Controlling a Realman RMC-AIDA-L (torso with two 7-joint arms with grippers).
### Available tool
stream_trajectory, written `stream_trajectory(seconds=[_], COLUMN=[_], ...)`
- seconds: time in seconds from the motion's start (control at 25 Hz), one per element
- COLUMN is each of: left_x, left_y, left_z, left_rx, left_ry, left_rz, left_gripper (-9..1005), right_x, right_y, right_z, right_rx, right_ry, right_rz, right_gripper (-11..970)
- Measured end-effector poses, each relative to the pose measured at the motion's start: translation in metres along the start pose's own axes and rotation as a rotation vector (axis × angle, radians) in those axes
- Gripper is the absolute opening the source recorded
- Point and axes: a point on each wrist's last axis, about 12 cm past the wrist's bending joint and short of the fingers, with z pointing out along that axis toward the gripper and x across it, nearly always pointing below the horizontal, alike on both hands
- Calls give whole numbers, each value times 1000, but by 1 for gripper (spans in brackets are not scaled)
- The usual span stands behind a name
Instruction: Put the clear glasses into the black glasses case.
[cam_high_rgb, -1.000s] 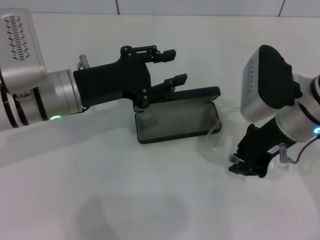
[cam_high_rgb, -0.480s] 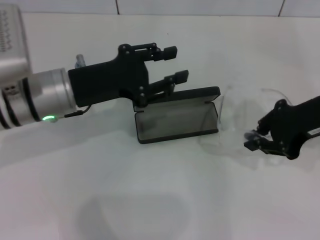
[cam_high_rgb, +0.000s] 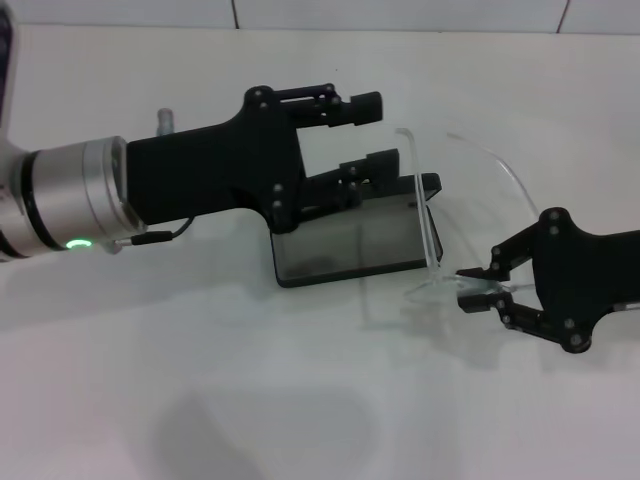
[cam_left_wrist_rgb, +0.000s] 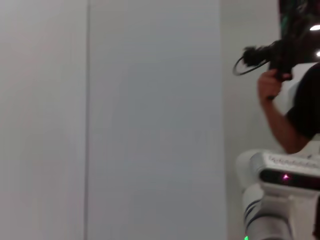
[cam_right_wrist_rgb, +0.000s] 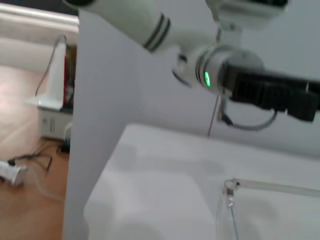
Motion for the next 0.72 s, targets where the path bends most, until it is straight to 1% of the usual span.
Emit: stream_trajectory(seconds=[0.12,0.28,0.32,0.52,0.72], left_x=[1,3,4,6,8], left_y=[0,1,0,1,2], left_z=[5,12,17,25,33], left_rx=[24,53,77,118,164], left_ry=[-5,-1,5,25,72], left_rz=[-17,-34,-43,-77,-117], left_gripper=[500,500,500,500,500], right_x=[2,3,3,1,1], right_y=[3,5,5,5,5], right_z=[2,1,1,1,1], right_rx=[16,33,34,45,47], right_ry=[-78,-131,-134,-153,-157], right_rz=[-47,-91,-94,-118,-134], right_gripper=[124,125,125,125,125])
